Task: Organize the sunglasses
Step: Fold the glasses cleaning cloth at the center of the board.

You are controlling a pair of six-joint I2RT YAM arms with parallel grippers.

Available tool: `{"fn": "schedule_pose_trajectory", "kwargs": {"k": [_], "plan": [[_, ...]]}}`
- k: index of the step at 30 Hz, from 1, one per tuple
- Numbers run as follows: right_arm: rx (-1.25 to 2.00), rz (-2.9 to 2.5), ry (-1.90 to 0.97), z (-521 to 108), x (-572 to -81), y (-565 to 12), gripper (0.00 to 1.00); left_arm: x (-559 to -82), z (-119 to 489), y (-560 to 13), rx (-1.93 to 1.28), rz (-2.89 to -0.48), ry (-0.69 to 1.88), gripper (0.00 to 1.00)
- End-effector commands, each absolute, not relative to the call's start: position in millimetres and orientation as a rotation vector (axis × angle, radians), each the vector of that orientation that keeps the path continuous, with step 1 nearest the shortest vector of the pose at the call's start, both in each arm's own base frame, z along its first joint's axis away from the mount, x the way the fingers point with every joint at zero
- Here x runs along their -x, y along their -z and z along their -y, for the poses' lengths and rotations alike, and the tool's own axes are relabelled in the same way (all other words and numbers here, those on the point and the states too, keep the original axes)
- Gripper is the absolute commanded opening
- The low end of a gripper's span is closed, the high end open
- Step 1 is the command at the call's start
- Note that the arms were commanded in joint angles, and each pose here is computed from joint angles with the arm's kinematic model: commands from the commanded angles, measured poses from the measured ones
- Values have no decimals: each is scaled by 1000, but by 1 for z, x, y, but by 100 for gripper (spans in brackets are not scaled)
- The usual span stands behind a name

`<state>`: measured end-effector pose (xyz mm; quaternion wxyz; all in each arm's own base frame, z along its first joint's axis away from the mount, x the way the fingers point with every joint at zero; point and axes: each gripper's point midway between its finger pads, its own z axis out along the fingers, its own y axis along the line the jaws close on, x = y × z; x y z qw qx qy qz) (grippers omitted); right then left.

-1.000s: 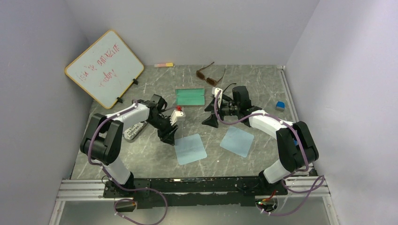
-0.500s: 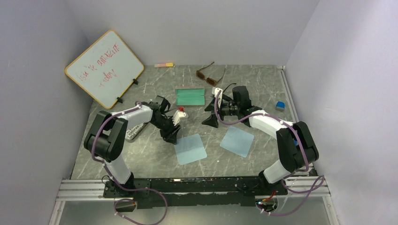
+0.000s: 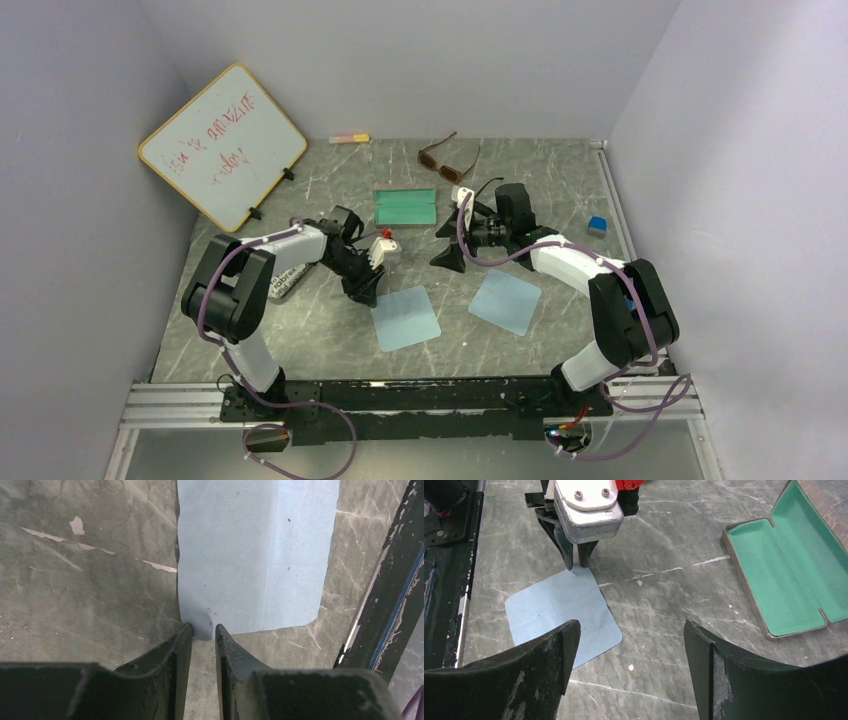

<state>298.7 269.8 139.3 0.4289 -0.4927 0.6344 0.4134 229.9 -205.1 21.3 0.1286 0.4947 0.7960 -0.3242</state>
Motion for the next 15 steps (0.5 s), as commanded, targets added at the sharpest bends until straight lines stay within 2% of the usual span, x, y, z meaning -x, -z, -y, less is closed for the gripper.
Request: {"fn": "schedule_pose_trajectory", "kwargs": {"k": [1,15], "plan": [[1261,-1492,-1015,-274,-300,-158,80,-223,199,-11,-1450,-2360,922,29],[1359,-1564,-1151,-288,-278,-115,74,-230,199,-9,-1417,-2374,876,13]]}}
